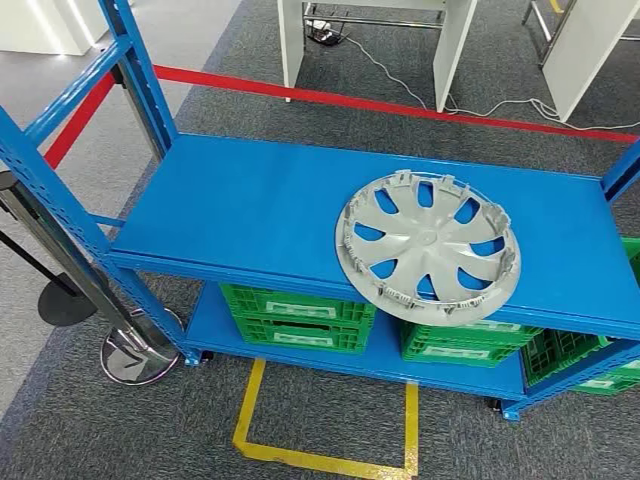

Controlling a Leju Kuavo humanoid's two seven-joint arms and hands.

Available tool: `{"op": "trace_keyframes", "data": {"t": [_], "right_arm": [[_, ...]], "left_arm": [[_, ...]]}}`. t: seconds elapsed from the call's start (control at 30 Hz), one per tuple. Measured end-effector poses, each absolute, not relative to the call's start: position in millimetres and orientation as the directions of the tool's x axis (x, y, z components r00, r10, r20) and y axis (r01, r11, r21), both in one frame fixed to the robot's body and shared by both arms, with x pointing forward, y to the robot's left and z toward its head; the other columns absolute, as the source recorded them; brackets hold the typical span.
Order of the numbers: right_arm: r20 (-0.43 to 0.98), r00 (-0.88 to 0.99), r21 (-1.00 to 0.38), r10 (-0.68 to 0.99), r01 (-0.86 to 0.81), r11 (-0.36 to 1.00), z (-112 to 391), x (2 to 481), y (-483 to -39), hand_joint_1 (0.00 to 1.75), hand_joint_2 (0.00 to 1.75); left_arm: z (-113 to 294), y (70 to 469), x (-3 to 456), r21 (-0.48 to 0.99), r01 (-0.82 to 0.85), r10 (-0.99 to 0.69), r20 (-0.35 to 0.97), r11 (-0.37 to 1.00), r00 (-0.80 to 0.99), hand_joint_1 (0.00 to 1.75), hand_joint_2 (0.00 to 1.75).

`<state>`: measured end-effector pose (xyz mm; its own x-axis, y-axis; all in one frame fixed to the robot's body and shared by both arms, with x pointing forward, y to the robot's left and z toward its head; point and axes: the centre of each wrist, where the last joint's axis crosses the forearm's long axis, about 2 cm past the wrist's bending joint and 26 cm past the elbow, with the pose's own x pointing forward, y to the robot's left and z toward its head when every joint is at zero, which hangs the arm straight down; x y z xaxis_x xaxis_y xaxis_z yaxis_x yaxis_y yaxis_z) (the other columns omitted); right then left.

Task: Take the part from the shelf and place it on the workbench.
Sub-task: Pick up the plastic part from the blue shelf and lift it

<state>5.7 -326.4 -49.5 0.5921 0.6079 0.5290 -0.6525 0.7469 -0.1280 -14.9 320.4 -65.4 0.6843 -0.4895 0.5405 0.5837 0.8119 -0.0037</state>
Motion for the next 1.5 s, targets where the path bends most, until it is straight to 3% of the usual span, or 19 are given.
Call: {"op": "trace_keyframes", "data": {"t": [0.47, 0.77, 1.0, 1.23, 1.37, 1.5], "right_arm": [[0.487, 0.761, -0.206, 0.430, -0.378, 0.903, -36, 0, -333, 0.00, 0.00], [0.453, 0.823, -0.303, 0.343, -0.219, 0.927, -27, -2, -344, 0.00, 0.00], [0.518, 0.770, -0.401, 0.372, -0.165, 0.901, -15, 17, -353, 0.00, 0.00], [0.641, 0.625, -0.429, 0.446, -0.191, 0.883, 2, 50, -347, 0.00, 0.00], [0.742, 0.462, -0.438, 0.485, -0.213, 0.873, 22, 82, -337, 0.00, 1.75], [0.840, 0.095, -0.493, 0.534, -0.277, 0.825, 59, 126, -318, 0.00, 1.75]], "left_arm": [[-64, 339, -30, 0.034, 0.282, -0.261, 0.497, 0.959, 0.828, 0.00, 0.00], [-63, 349, -38, 0.093, 0.081, -0.115, 0.463, 0.992, 0.879, 0.00, 0.00], [-63, 350, -43, 0.138, 0.000, -0.062, 0.447, 0.990, 0.892, 0.00, 0.00], [-65, 349, -42, 0.163, 0.030, -0.100, 0.444, 0.986, 0.891, 0.00, 0.00], [-71, 349, -38, 0.178, 0.080, -0.152, 0.441, 0.981, 0.885, 0.00, 0.00], [-81, 347, -32, 0.173, 0.174, -0.234, 0.437, 0.969, 0.869, 0.00, 0.00]]}}
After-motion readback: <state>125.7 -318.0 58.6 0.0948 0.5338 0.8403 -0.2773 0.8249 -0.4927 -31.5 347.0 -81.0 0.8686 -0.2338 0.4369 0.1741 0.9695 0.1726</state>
